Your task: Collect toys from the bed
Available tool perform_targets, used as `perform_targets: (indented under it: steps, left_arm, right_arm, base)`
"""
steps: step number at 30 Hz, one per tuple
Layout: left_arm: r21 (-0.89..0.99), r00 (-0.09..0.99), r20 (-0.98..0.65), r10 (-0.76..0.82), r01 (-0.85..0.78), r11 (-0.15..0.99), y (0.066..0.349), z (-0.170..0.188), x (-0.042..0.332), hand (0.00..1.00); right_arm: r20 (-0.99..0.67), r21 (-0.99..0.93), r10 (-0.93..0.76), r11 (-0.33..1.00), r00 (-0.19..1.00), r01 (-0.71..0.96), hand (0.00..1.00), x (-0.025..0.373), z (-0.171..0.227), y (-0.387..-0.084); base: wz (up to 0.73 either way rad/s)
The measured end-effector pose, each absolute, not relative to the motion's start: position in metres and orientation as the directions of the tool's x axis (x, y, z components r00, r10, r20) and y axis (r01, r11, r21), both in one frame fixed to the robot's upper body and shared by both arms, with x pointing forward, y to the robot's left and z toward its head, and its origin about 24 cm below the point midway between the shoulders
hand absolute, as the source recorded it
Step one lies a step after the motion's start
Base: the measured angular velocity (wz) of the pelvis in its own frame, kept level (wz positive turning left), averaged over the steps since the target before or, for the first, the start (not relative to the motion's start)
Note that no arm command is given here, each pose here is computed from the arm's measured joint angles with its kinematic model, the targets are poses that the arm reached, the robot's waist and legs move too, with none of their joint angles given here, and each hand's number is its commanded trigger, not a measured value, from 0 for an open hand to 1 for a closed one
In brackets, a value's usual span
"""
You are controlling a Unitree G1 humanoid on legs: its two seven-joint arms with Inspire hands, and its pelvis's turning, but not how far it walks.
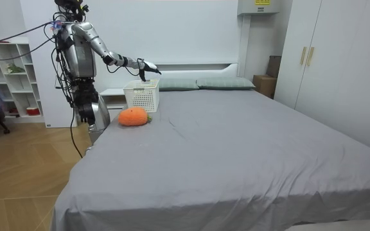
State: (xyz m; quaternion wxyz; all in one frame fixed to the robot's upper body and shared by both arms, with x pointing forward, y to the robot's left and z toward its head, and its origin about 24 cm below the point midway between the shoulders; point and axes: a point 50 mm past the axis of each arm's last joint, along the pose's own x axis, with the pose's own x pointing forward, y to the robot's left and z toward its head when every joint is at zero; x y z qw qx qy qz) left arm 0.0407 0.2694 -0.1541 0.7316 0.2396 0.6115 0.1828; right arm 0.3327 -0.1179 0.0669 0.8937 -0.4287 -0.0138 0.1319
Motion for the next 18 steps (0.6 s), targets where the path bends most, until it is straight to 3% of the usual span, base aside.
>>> perform_targets:
  steps: [12, 18]
  left_arm:
    - [0.58, 0.171, -0.805, 0.568, 0.025, 0.815, 0.266, -0.155, 0.034, 0.0]
    - [0.592, 0.168, -0.798, 0.579, 0.034, 0.805, 0.261, -0.157, 0.026, 0.0]
  right_arm:
    - [0.072, -0.675, 0.164, 0.734, 0.984, -0.073, 0.0, 0.322, 0.089, -0.138]
    - [0.0, -0.589, 0.056, 0.807, 0.998, -0.045, 0.0, 0.297, 0.057, -0.165]
  base:
    - [-0.03]
    - [-0.12]
